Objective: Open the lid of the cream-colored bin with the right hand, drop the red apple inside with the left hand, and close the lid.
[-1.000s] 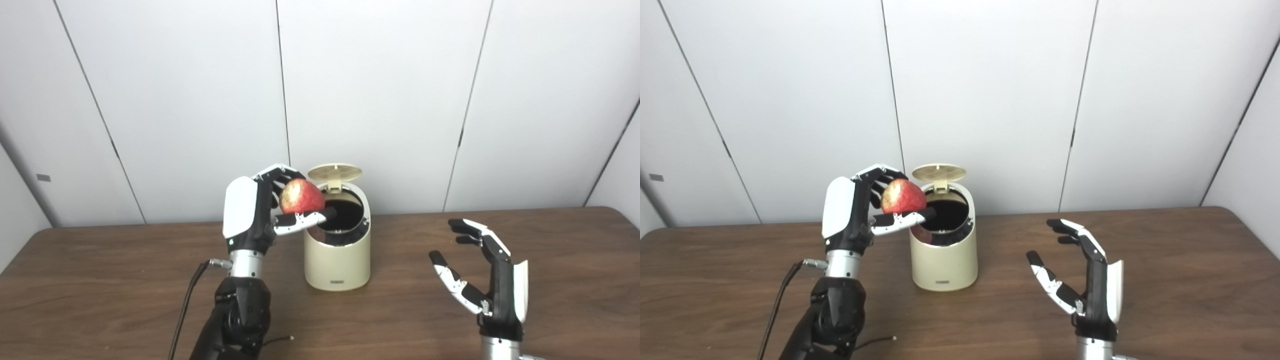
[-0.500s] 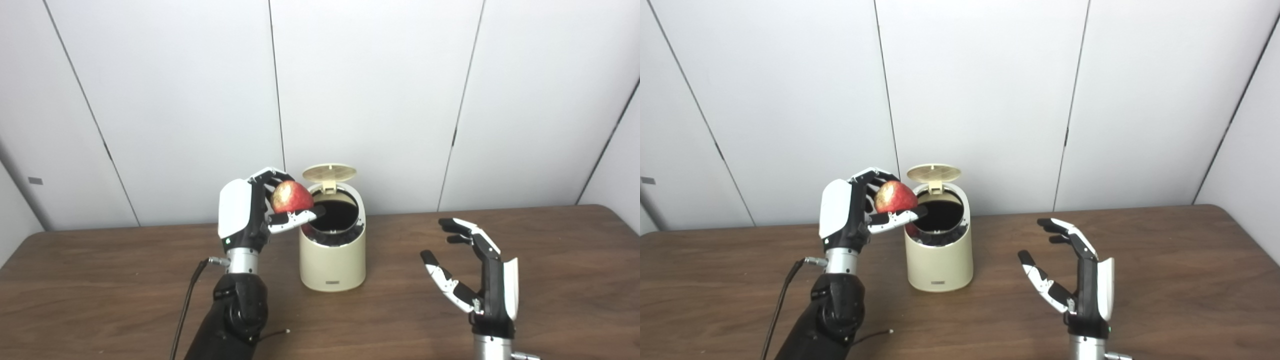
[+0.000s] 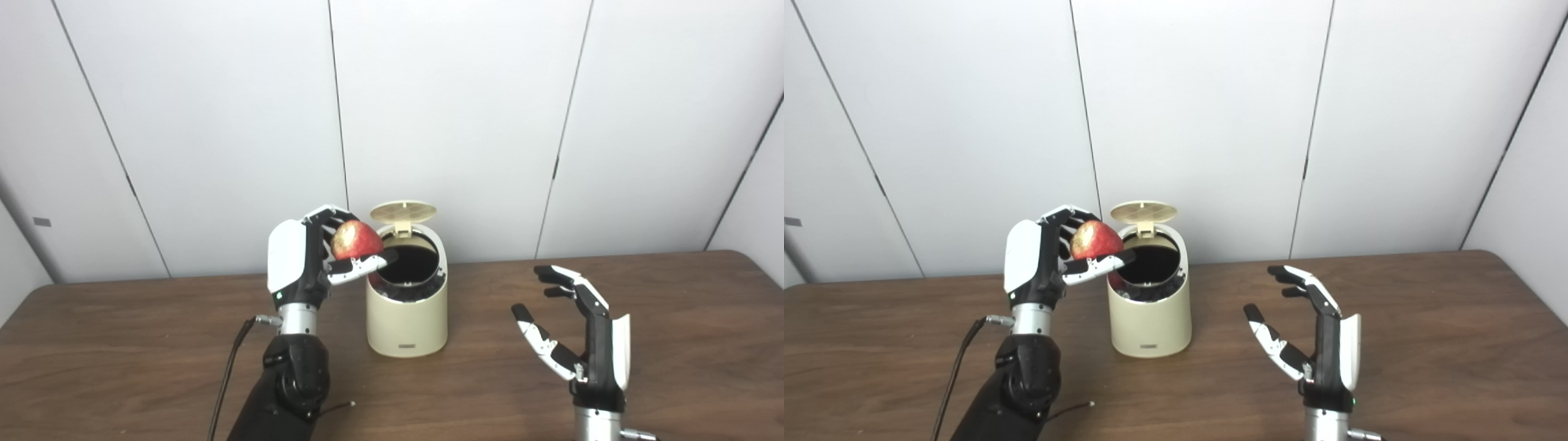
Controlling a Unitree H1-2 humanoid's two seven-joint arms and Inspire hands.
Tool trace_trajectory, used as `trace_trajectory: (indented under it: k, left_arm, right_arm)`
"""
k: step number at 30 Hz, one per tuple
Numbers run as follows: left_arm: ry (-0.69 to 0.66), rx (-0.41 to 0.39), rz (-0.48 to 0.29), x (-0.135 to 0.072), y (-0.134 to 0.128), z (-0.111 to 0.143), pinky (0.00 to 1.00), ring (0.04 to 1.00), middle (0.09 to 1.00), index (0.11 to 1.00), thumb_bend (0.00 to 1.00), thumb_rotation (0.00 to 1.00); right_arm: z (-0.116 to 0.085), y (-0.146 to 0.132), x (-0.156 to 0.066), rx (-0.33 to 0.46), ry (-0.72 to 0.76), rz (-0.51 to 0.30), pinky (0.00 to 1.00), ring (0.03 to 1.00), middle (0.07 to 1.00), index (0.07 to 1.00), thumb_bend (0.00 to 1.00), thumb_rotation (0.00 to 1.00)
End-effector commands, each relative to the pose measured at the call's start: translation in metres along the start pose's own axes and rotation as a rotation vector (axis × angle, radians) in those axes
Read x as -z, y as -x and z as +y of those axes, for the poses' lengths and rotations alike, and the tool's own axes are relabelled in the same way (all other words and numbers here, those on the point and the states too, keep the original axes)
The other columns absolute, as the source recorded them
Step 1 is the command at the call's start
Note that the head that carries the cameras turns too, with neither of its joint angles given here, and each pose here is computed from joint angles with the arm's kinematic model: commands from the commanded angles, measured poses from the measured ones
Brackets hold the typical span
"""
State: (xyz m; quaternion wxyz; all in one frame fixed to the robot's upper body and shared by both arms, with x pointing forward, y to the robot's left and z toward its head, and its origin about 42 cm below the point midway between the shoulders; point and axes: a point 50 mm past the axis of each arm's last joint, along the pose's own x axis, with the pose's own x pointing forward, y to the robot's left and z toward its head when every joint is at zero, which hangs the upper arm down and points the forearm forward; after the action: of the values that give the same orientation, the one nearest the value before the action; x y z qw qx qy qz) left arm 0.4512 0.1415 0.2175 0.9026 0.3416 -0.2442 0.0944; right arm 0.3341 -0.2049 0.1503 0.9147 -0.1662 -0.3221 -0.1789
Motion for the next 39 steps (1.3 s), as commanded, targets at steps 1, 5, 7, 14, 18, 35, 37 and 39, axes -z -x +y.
trace_trajectory:
  k: [1,5,7,14,18,35,37,39]
  left_arm:
    - [0.008,-0.019,-0.086,-0.022,-0.016,0.008,0.26,0.388,0.460,0.514,0.50,0.00]
    - [0.027,-0.039,-0.113,-0.029,-0.012,0.015,0.26,0.390,0.464,0.524,0.50,0.00]
    - [0.028,-0.057,-0.119,-0.033,-0.008,0.019,0.27,0.395,0.461,0.518,0.50,0.00]
    - [0.052,-0.086,-0.130,-0.039,0.000,0.027,0.31,0.420,0.459,0.510,0.50,0.00]
    - [0.065,-0.089,-0.134,-0.042,0.001,0.025,0.30,0.411,0.460,0.513,0.50,0.00]
    - [0.092,-0.037,-0.068,-0.040,-0.010,-0.007,0.27,0.387,0.456,0.515,0.50,0.00]
    - [0.083,-0.038,-0.066,-0.038,-0.012,-0.011,0.27,0.387,0.456,0.513,0.50,0.00]
    - [0.084,-0.039,-0.064,-0.037,-0.012,-0.016,0.26,0.381,0.454,0.511,0.50,0.00]
  right_arm:
    - [0.008,0.036,0.013,-0.043,-0.001,0.090,0.55,0.654,0.672,0.635,0.29,0.26]
    - [0.008,0.035,0.014,-0.043,-0.002,0.096,0.56,0.660,0.676,0.638,0.30,0.26]
    - [0.008,0.035,0.015,-0.043,0.004,0.092,0.56,0.661,0.675,0.641,0.29,0.27]
    - [0.010,0.034,0.016,-0.048,0.000,0.089,0.55,0.658,0.673,0.639,0.29,0.25]
    - [0.011,0.034,0.015,-0.042,-0.003,0.090,0.55,0.654,0.671,0.635,0.30,0.26]
    - [0.010,0.035,0.014,-0.037,0.007,0.096,0.56,0.663,0.679,0.644,0.29,0.25]
    - [0.010,0.034,0.014,-0.036,0.006,0.096,0.56,0.663,0.679,0.642,0.29,0.24]
    - [0.010,0.034,0.014,-0.036,0.005,0.095,0.56,0.661,0.678,0.641,0.29,0.24]
